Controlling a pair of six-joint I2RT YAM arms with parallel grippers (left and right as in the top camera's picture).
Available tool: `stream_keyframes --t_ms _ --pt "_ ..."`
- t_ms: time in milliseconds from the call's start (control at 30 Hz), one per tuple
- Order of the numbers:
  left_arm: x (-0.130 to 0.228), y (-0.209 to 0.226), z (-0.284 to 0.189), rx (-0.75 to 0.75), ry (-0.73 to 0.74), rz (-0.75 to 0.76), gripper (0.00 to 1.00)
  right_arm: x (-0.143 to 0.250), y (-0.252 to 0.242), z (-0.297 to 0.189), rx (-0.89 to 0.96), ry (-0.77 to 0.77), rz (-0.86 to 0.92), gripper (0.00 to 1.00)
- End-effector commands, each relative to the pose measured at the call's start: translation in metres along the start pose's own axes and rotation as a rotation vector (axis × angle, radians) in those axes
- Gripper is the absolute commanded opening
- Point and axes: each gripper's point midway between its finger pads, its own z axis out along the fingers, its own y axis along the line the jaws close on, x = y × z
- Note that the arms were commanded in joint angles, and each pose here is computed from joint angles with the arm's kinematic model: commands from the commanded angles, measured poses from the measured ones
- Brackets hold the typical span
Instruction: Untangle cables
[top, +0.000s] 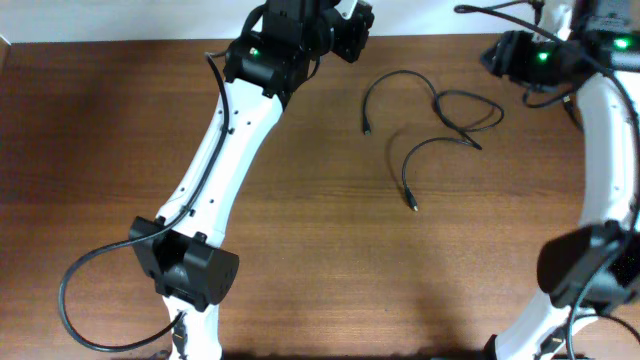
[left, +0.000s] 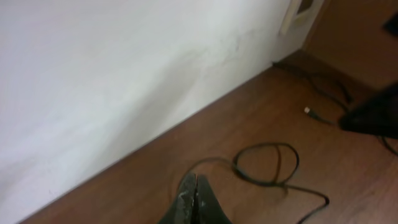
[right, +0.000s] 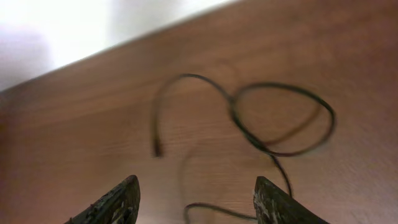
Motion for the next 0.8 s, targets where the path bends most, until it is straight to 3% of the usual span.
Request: stream_keyframes --t_ms 0,267,533,767 --pt "-0.001 0.005 -0.008 -0.005 0.007 0.009 0.0 0.005 -0.013 0.045 0.123 0.033 -0.073 0.58" --pt "0.013 0.004 -0.008 0.001 0.063 -0.001 0.0 0.056 -0.019 0.131 0.092 0.262 -0.621 0.58" --pt "0.03 0.002 -0.01 0.01 0.129 0.01 0.0 0.074 -0.057 0.156 0.111 0.38 -0.876 0.52" --pt "0.035 0.001 -0.011 0.014 0.15 0.019 0.0 0.076 -0.056 0.168 0.082 0.368 -0.896 0.52"
